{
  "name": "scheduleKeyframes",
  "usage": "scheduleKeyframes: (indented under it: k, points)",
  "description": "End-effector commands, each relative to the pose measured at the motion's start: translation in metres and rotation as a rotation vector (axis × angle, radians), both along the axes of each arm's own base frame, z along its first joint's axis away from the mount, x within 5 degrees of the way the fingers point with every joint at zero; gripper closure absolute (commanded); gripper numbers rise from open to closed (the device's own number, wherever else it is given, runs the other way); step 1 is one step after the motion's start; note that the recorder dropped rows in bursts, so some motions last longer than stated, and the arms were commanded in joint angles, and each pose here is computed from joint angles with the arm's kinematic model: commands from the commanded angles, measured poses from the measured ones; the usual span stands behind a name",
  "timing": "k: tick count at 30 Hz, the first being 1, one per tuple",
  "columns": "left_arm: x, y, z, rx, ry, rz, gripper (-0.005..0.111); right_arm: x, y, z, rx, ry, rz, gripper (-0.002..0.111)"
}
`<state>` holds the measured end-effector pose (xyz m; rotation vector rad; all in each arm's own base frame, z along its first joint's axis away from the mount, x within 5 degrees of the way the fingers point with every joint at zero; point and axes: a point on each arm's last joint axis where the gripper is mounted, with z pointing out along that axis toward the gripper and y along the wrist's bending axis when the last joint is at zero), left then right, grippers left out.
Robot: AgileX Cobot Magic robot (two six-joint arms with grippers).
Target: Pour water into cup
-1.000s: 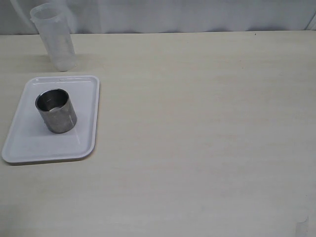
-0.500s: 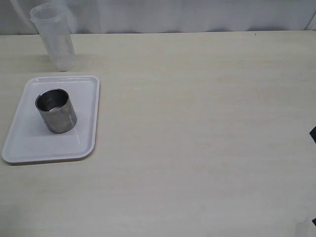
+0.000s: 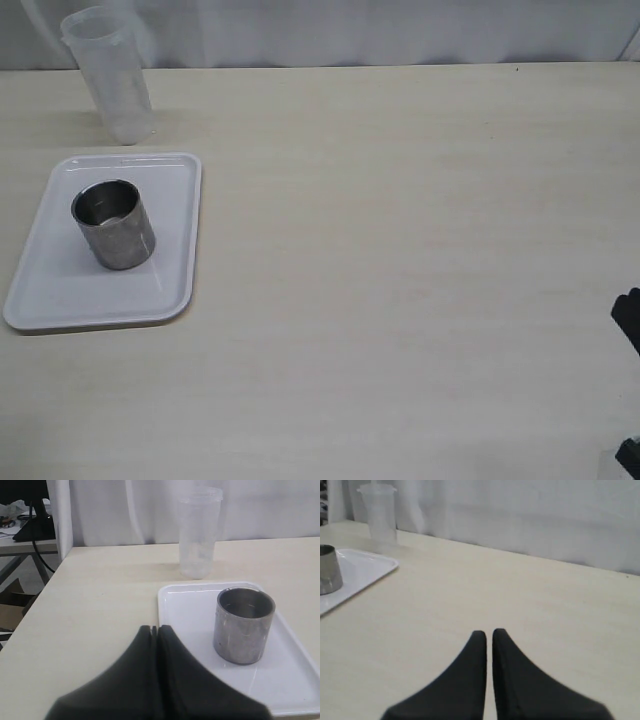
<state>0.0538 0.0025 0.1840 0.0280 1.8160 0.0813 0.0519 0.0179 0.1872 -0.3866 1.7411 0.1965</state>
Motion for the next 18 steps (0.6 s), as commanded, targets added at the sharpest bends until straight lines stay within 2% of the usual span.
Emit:
scheduleKeyframes:
  k: [1, 9, 18]
  points:
    - [0.0, 0.0, 0.0, -0.004, -0.008, -0.001, 0.107, 0.001, -0.005, -0.003, 0.006, 0.028, -0.09, 0.104]
    - [0.0, 0.0, 0.0, -0.004, -0.008, -0.001, 0.107, 0.002, -0.017, -0.003, -0.006, 0.022, -0.319, 0.104]
    - [0.0, 0.0, 0.0, -0.004, -0.008, -0.001, 0.107, 0.002, -0.021, -0.004, -0.068, 0.025, -0.365, 0.104]
